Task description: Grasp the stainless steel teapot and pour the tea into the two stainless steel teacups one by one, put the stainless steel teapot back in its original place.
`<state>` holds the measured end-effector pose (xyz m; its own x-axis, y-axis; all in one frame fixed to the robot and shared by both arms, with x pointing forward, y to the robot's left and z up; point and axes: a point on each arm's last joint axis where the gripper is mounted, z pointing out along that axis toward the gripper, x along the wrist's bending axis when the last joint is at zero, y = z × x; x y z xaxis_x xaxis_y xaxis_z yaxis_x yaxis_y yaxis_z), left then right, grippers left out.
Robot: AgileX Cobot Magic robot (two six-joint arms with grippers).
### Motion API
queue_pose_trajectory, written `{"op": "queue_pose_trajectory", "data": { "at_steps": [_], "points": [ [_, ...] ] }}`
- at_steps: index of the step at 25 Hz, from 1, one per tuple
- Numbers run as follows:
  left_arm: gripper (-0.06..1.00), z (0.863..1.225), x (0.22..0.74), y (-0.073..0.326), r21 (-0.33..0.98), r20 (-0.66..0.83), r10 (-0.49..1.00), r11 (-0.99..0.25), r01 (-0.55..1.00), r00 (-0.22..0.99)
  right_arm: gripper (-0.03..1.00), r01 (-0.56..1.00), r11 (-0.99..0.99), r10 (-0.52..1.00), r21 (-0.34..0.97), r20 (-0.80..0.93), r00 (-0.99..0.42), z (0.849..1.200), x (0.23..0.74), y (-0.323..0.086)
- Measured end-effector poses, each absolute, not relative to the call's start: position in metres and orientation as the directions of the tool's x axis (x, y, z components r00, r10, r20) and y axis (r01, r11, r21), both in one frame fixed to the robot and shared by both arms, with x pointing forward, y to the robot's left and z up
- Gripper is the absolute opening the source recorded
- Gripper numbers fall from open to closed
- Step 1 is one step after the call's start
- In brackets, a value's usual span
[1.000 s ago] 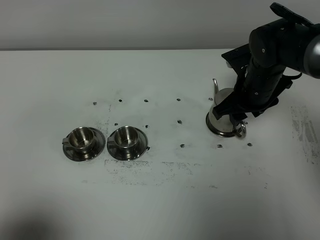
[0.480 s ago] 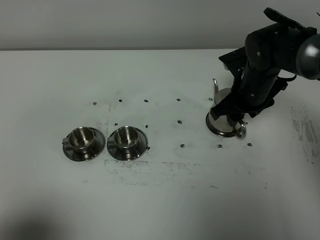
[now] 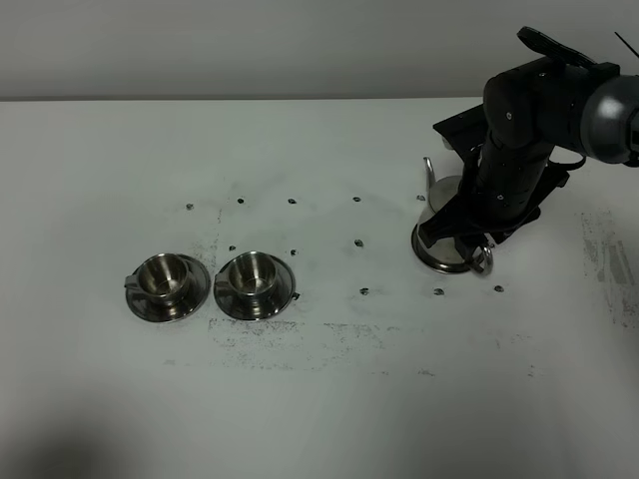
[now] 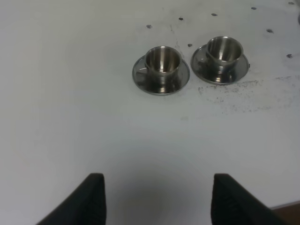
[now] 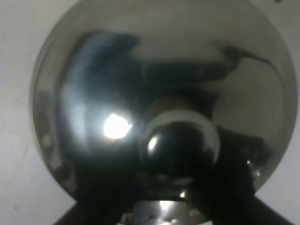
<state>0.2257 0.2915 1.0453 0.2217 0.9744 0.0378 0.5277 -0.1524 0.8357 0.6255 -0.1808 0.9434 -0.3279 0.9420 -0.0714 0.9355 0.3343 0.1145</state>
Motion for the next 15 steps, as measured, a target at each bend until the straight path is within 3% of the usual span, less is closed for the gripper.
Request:
{"op": "queue_pose_trajectory", "data": {
  "at_steps": [5, 15],
  "points": [
    [0.48, 1.0453, 0.2257, 0.2915, 0.836, 0.038, 0.974, -0.152, 0.528, 0.222, 0.18, 0.934, 0.334, 0.942, 0.125, -0.06, -0.329, 0.9434, 0.626, -0.1795],
    [0.48, 1.0453, 0.2257, 0.2915, 0.836, 0.037, 0.975, -0.152, 0.528, 0.221, 0.18, 0.933, 0.335, 0.942, 0.132, -0.058, -0.33, 0.9426, 0.6269, -0.179]
  ]
}}
